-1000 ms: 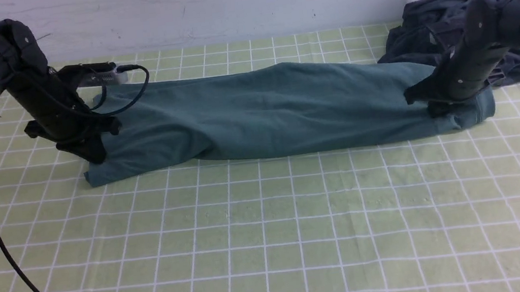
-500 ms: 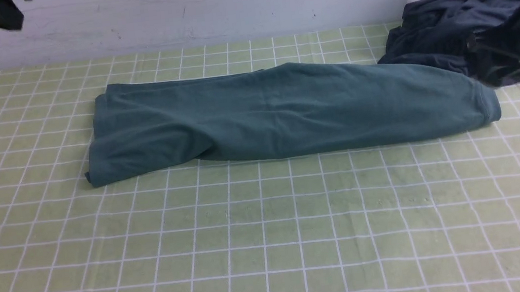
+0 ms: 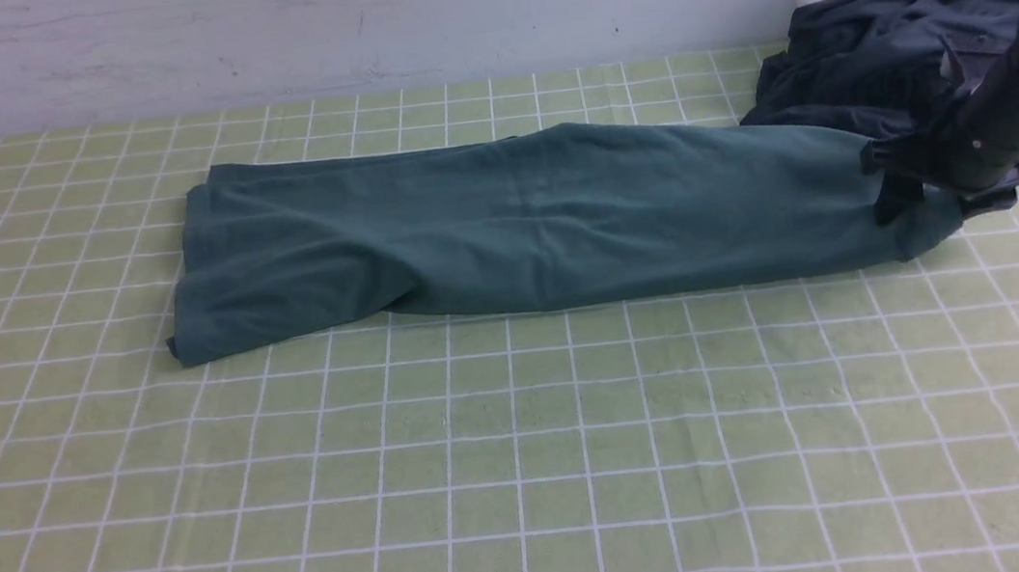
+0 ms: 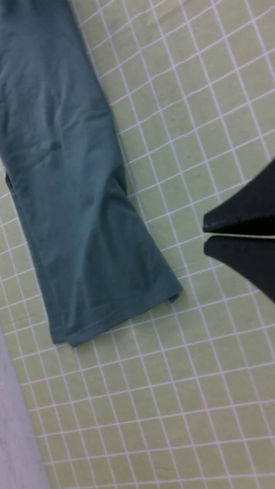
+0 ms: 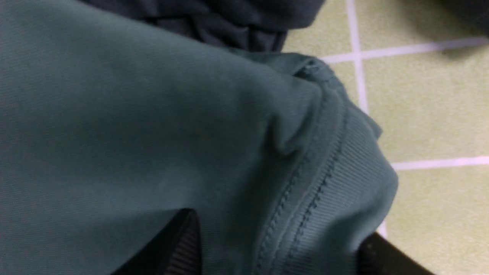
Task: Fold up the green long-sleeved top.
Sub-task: Use the right arm to clamp the right edge of the fabric, then use the right arm to drag the right edge of the fabric to the left and folds it over the left edge
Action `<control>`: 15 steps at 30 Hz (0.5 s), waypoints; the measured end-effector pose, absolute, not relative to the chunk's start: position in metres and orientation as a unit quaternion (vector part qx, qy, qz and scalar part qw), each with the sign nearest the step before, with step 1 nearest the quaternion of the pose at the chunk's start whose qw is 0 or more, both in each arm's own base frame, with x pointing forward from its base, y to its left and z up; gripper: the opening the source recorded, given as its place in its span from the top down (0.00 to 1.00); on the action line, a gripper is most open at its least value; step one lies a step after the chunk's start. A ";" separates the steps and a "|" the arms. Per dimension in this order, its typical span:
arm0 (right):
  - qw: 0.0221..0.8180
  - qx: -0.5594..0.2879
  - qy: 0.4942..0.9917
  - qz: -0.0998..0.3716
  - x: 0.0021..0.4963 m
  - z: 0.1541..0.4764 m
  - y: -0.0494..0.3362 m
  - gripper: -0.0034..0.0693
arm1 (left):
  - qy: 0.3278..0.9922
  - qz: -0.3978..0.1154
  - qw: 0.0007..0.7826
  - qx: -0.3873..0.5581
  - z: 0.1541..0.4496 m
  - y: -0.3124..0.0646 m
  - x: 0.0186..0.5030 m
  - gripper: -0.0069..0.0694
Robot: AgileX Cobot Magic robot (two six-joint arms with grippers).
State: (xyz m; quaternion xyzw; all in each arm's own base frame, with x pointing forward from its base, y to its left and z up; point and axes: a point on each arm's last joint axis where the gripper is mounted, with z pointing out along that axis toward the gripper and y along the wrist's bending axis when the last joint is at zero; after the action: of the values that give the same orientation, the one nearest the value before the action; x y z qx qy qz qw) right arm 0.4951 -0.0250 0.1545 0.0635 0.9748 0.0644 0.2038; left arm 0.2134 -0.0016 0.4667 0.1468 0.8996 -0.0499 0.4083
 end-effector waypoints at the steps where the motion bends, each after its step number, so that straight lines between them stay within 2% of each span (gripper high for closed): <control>1: 0.204 0.056 0.975 0.064 0.495 0.155 -0.023 0.54 | 0.901 -0.047 0.407 0.143 0.464 -0.002 0.204 0.92; 4: 0.215 0.023 0.975 0.051 0.493 0.168 -0.024 0.86 | 0.906 -0.047 0.406 0.110 0.448 -0.004 0.166 0.92; 5: 0.216 0.020 0.975 0.047 0.492 0.171 -0.025 0.87 | 0.906 -0.047 0.406 0.108 0.446 -0.004 0.164 0.92; 6: 0.227 0.009 0.974 0.027 0.489 0.189 -0.032 0.92 | 0.910 -0.052 0.400 0.092 0.432 -0.006 0.146 0.92; 7: 0.228 0.007 0.973 0.025 0.488 0.191 -0.032 0.93 | 0.911 -0.053 0.399 0.091 0.431 -0.006 0.145 0.92; 13: 0.296 -0.040 0.947 -0.117 0.461 0.283 -0.071 0.93 | 0.936 -0.066 0.338 0.070 0.353 -0.010 0.100 0.92; 15: 0.317 -0.053 0.936 -0.144 0.453 0.305 -0.073 0.93 | 0.938 -0.067 0.333 0.064 0.336 -0.011 0.095 0.92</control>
State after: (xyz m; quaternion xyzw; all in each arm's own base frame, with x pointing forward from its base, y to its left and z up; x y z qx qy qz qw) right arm 0.4531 -0.0735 0.3051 -0.0532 0.9359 -0.1443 0.3170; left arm 0.0949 -0.0108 0.3356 0.0640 0.9383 -0.0674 0.3332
